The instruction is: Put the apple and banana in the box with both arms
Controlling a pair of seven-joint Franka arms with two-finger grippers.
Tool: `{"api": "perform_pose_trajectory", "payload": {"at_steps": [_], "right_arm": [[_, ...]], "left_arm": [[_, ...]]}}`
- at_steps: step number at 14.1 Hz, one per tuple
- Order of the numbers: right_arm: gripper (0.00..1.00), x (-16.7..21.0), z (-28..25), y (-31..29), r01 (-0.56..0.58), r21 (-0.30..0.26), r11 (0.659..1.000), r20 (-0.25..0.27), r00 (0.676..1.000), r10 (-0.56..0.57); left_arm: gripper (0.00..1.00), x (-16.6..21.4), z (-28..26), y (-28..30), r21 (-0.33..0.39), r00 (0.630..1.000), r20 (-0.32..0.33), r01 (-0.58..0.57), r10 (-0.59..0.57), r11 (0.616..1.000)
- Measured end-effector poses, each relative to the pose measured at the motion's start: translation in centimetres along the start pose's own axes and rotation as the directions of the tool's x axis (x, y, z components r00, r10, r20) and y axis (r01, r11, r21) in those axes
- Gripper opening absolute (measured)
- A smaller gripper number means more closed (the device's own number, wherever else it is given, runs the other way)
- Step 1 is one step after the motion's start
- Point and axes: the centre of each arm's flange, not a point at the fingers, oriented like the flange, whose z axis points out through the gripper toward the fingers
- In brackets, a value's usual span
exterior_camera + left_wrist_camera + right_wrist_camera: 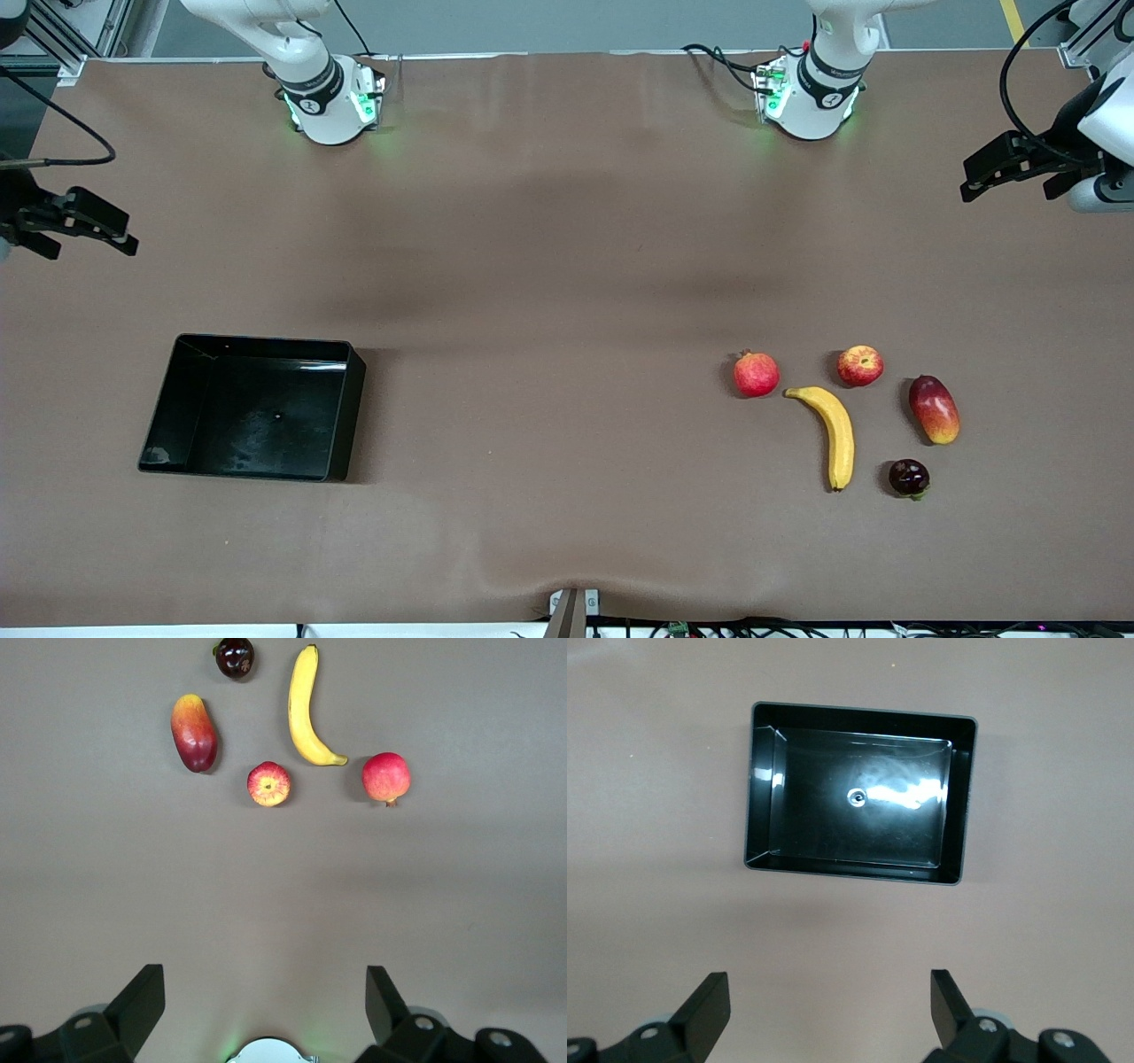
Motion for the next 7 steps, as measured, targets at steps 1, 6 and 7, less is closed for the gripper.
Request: {"api": "perform_pose_trajectory", "payload": {"at_steps": [1,6,7], "right_arm": [[1.00,0.0,-0.1,-0.4,0.007,0.000,1.000,-0.001,1.000,-0.007],[1.00,0.2,-0.5,-0.3,0.007,-0.006,1.000,-0.011,1.000,-0.007],[1.00,0.2,-0.6,0.1,-0.001,-0.008,1.000,-0.014,1.000,0.000]], "left_arm": [[1.00,0.0,0.0,0.0,0.000,1.000,0.000,0.000,0.000,1.000],[1.00,0.5,0.6,-0.2,-0.002,1.000,0.012,0.002,-0.002,1.000],[1.00,1.1,1.3,-0.3,-0.004,1.000,0.026,0.003,-0.003,1.000]]}}
